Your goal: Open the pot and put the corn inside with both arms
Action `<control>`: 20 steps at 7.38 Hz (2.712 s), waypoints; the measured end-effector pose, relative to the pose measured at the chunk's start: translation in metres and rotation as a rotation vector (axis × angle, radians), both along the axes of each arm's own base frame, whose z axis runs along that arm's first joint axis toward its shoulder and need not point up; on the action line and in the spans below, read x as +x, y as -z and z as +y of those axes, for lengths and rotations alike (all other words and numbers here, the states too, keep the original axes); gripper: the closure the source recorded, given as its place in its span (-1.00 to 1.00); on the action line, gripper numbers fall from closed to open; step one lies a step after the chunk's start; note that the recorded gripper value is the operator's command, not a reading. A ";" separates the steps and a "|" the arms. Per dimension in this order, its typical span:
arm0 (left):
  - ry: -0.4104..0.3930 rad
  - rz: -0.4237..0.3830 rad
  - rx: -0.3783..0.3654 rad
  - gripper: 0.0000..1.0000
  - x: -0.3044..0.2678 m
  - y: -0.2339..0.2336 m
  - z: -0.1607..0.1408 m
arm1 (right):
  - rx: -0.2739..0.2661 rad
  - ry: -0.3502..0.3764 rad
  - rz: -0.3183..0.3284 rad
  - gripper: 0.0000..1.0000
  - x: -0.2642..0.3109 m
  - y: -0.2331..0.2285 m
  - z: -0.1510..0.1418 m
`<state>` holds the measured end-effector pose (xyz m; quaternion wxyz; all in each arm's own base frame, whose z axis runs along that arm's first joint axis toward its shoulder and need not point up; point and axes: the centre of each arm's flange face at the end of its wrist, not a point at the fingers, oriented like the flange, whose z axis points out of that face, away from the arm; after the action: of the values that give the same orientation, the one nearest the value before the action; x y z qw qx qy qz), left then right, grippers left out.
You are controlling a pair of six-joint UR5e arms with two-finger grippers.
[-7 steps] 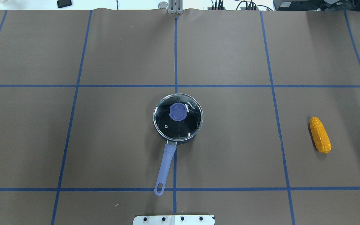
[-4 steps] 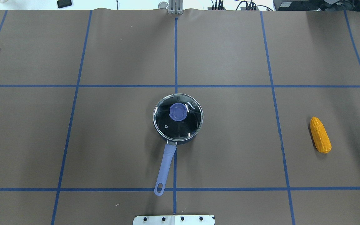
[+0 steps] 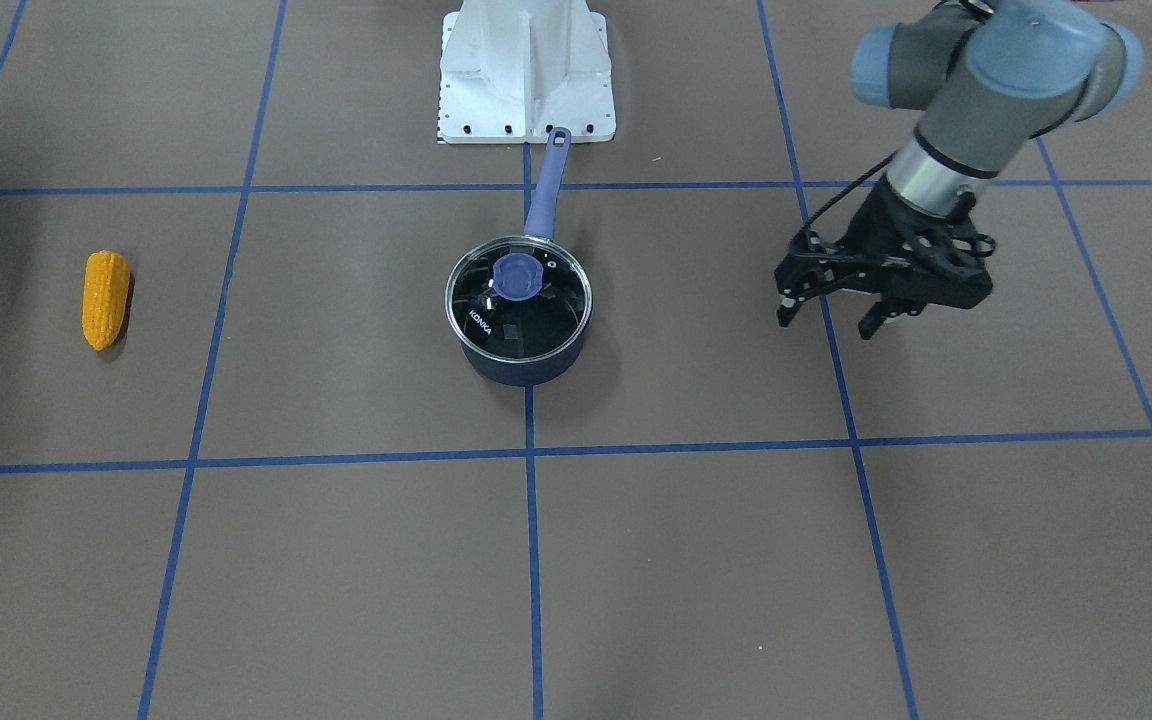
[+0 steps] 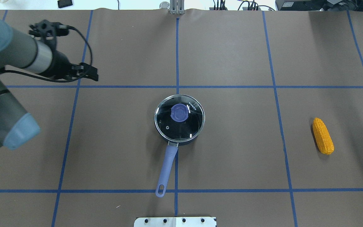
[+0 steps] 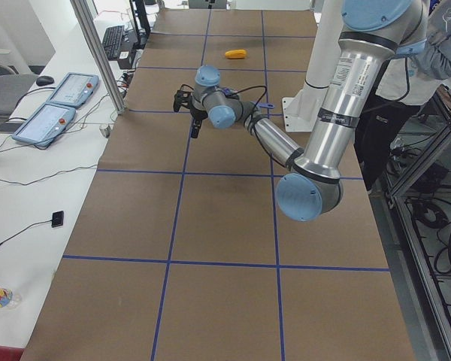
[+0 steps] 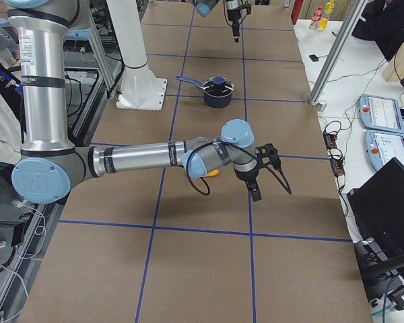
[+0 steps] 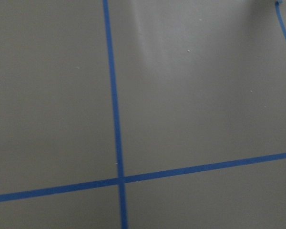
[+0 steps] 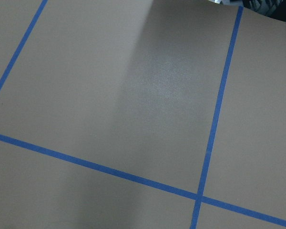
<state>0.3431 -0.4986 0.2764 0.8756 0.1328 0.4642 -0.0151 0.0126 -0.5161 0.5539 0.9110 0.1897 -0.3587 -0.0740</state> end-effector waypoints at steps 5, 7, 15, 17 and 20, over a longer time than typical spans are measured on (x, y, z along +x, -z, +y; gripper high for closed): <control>-0.051 -0.045 0.023 -0.97 0.135 0.119 0.080 | -0.001 0.002 0.000 -1.00 -0.001 -0.001 0.001; 0.014 -0.005 -0.168 -0.97 0.151 0.155 0.090 | -0.002 0.002 0.000 -1.00 -0.001 -0.002 0.001; 0.182 -0.018 -0.442 -0.94 0.213 0.177 0.061 | -0.012 0.002 0.003 -1.00 -0.001 -0.007 0.002; 0.135 -0.055 -0.322 -0.93 0.215 0.176 0.057 | -0.013 0.003 0.004 -1.00 -0.001 -0.008 0.002; 0.061 -0.086 -0.223 -0.93 0.218 0.174 0.059 | -0.016 0.002 0.005 -1.00 -0.001 -0.009 0.002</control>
<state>0.5610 -0.4400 0.1019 0.9032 0.0492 0.4173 -0.0873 0.0116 -0.5138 0.5628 0.9132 0.1820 -0.3572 -0.0727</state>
